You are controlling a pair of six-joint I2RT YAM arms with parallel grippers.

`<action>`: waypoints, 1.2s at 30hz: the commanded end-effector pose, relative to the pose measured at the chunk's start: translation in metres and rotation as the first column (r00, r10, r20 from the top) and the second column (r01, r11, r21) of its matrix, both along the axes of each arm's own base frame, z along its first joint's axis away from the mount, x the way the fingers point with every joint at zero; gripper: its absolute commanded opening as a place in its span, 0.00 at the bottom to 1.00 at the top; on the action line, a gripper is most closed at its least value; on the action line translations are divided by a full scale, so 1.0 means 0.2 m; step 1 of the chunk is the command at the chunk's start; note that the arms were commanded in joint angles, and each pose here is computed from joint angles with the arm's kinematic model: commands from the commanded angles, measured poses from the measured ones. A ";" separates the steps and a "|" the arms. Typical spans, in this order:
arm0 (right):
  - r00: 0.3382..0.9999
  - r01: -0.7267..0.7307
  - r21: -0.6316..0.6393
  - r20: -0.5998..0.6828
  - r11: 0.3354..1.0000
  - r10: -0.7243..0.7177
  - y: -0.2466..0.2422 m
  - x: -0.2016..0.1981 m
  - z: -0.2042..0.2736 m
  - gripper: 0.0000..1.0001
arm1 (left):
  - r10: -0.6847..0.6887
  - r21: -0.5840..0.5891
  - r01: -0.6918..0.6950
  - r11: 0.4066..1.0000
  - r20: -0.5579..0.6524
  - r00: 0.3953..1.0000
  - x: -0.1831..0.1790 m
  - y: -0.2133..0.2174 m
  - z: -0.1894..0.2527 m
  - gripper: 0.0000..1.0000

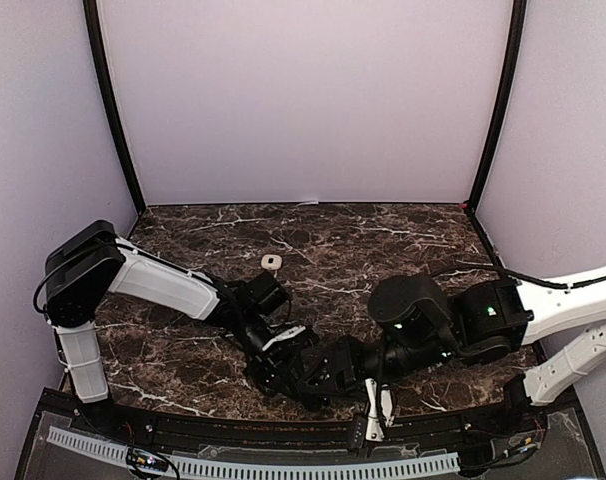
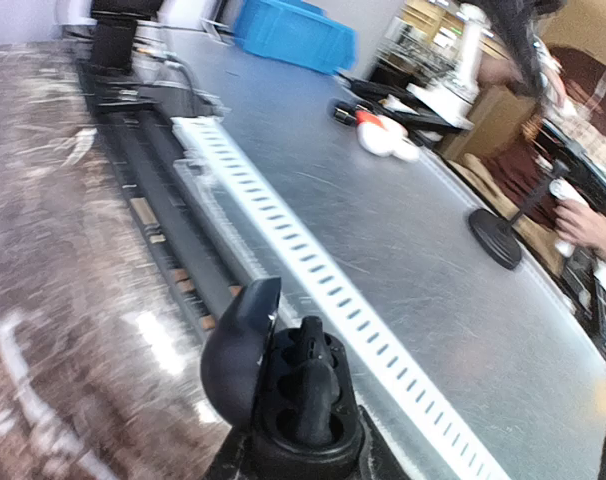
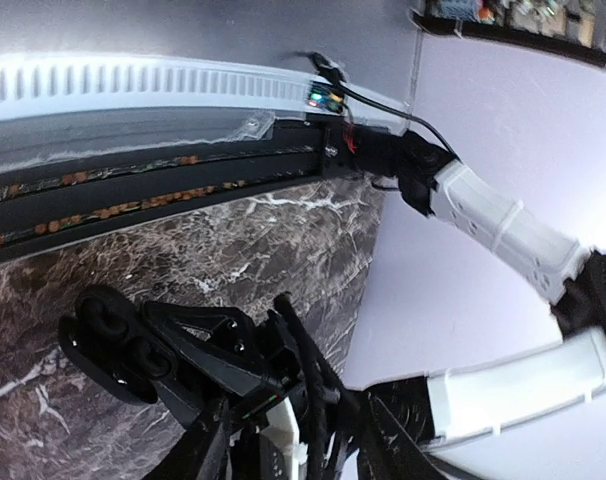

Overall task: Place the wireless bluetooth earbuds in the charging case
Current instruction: Insert the left earbud into the left side groove of the charging case, then close the charging case with the earbuds.

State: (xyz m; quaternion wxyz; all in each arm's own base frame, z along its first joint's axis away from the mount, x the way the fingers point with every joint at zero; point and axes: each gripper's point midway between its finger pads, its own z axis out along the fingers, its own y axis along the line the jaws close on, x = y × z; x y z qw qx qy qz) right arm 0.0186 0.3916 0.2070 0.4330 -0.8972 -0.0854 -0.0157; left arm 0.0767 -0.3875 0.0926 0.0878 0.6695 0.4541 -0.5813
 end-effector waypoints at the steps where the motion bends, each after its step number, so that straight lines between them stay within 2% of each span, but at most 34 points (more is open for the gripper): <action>1: 0.951 0.191 0.111 -0.266 0.975 -0.156 -0.03 0.04 0.03 0.43 | 0.217 -0.143 -0.206 0.968 0.062 0.974 0.25 -0.04 0.17 0.00; 4: 0.889 0.299 0.220 -0.418 0.928 -0.187 -0.09 0.09 0.09 0.45 | 0.344 -0.186 -0.329 0.926 0.055 0.937 0.39 -0.01 0.21 0.00; 6: 0.825 0.385 0.277 -0.531 0.880 -0.194 -0.12 0.14 0.13 0.45 | 0.410 -0.199 -0.392 0.898 0.053 0.911 0.46 0.00 0.22 0.00; 8: 0.731 0.500 0.330 -0.657 0.801 -0.185 -0.15 0.21 0.17 0.46 | 0.467 -0.219 -0.443 0.870 0.072 0.881 0.51 0.00 0.22 0.00; 10: 0.606 0.630 0.370 -0.784 0.682 -0.134 -0.18 0.31 0.27 0.49 | 0.513 -0.245 -0.479 0.843 0.100 0.852 0.54 0.01 0.22 0.00; 13: 0.359 0.808 0.246 -0.926 0.535 -0.116 -0.20 0.47 0.26 0.46 | 0.549 -0.286 -0.499 0.818 0.132 0.825 0.56 0.02 0.25 0.00; 16: 0.118 0.912 0.053 -0.984 0.406 -0.136 -0.17 0.61 0.20 0.43 | 0.567 -0.309 -0.507 0.805 0.147 0.810 0.57 0.03 0.27 0.00; 19: -0.017 0.932 -0.085 -0.981 0.352 -0.191 -0.11 0.67 0.10 0.43 | 0.582 -0.331 -0.514 0.791 0.149 0.799 0.57 0.04 0.29 0.00; 22: -0.098 0.940 -0.159 -0.974 0.302 -0.206 -0.08 0.72 0.02 0.43 | 0.589 -0.349 -0.516 0.782 0.145 0.795 0.56 0.06 0.30 0.00; 27: -0.197 0.973 -0.207 -0.975 0.098 -0.103 -0.21 0.87 0.00 0.40 | 0.598 -0.375 -0.515 0.771 0.148 0.788 0.54 0.08 0.31 0.00; 31: -0.324 0.939 -0.326 -0.946 0.109 -0.031 -0.28 0.93 -0.04 0.39 | 0.599 -0.396 -0.507 0.766 0.153 0.786 0.52 0.10 0.31 0.00; 36: -0.466 0.883 -0.466 -0.884 0.058 -0.013 -0.31 0.98 -0.17 0.35 | 0.602 -0.434 -0.493 0.754 0.157 0.783 0.49 0.13 0.32 0.00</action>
